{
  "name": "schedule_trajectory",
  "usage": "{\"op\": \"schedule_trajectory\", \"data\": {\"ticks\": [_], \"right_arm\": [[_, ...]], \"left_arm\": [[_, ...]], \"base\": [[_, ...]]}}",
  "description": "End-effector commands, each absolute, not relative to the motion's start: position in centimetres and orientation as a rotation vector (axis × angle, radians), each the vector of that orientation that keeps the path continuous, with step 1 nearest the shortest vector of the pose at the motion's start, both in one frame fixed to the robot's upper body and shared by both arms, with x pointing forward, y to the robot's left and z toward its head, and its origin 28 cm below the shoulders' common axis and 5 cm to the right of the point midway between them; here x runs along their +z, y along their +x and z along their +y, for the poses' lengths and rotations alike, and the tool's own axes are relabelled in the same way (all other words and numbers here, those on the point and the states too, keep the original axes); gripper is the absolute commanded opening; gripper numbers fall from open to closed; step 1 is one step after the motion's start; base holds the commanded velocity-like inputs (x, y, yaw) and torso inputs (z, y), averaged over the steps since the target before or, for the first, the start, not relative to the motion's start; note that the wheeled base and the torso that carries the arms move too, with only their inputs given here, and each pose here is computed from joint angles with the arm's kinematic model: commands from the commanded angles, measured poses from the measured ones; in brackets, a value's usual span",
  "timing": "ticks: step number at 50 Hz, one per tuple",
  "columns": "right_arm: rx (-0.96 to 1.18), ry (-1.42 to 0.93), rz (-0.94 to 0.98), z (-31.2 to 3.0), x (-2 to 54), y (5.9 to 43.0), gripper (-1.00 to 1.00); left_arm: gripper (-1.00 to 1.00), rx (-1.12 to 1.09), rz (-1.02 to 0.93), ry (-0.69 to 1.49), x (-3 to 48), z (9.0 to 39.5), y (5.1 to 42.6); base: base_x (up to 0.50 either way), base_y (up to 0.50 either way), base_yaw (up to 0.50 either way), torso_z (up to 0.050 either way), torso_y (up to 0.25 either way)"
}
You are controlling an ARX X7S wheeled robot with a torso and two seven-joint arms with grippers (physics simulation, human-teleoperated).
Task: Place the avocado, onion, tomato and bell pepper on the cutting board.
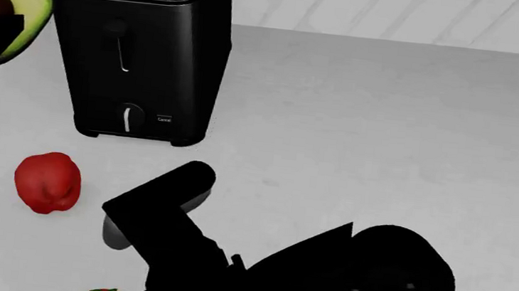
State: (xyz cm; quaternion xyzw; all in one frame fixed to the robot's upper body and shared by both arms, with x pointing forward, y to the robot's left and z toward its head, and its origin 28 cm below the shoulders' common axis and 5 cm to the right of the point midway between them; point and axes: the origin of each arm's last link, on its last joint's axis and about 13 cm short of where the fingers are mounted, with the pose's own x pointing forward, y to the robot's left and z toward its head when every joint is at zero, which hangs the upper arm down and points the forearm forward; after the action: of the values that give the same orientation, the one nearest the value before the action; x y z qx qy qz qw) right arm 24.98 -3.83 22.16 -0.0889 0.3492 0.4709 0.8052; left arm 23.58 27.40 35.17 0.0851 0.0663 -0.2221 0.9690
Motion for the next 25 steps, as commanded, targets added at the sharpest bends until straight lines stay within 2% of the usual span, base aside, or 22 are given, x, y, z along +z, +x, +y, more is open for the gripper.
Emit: {"op": "schedule_trajectory", "data": {"ticks": [1, 9, 10, 15, 25], "right_arm": [[1.047, -0.169, 0.748, -3.2, 21.2, 25.3, 1.0], [1.055, -0.174, 0.757, -3.3, 20.8, 25.1, 1.0], [1.049, -0.167, 0.757, -3.3, 20.8, 25.1, -1.0], [1.045, -0.157, 0.75, -3.6, 20.9, 24.8, -1.0], [0.996, -0.185, 0.588, -4.8, 24.3, 23.3, -1.0]], "left_arm": [[-1.0, -0.467, 0.111, 0.161, 35.4, 27.3, 23.5], [-1.0, -0.463, 0.107, 0.162, 35.5, 27.3, 23.3], [-1.0, -0.463, 0.107, 0.161, 35.5, 27.4, 23.3], [-1.0, -0.463, 0.103, 0.161, 35.7, 27.4, 23.1], [-1.0, -0.459, 0.091, 0.161, 36.0, 27.5, 22.9]], "base": [[0.0, 0.0, 0.0, 0.0, 0.0], [0.0, 0.0, 0.0, 0.0, 0.0], [0.0, 0.0, 0.0, 0.0, 0.0], [0.0, 0.0, 0.0, 0.0, 0.0], [0.0, 0.0, 0.0, 0.0, 0.0]]}}
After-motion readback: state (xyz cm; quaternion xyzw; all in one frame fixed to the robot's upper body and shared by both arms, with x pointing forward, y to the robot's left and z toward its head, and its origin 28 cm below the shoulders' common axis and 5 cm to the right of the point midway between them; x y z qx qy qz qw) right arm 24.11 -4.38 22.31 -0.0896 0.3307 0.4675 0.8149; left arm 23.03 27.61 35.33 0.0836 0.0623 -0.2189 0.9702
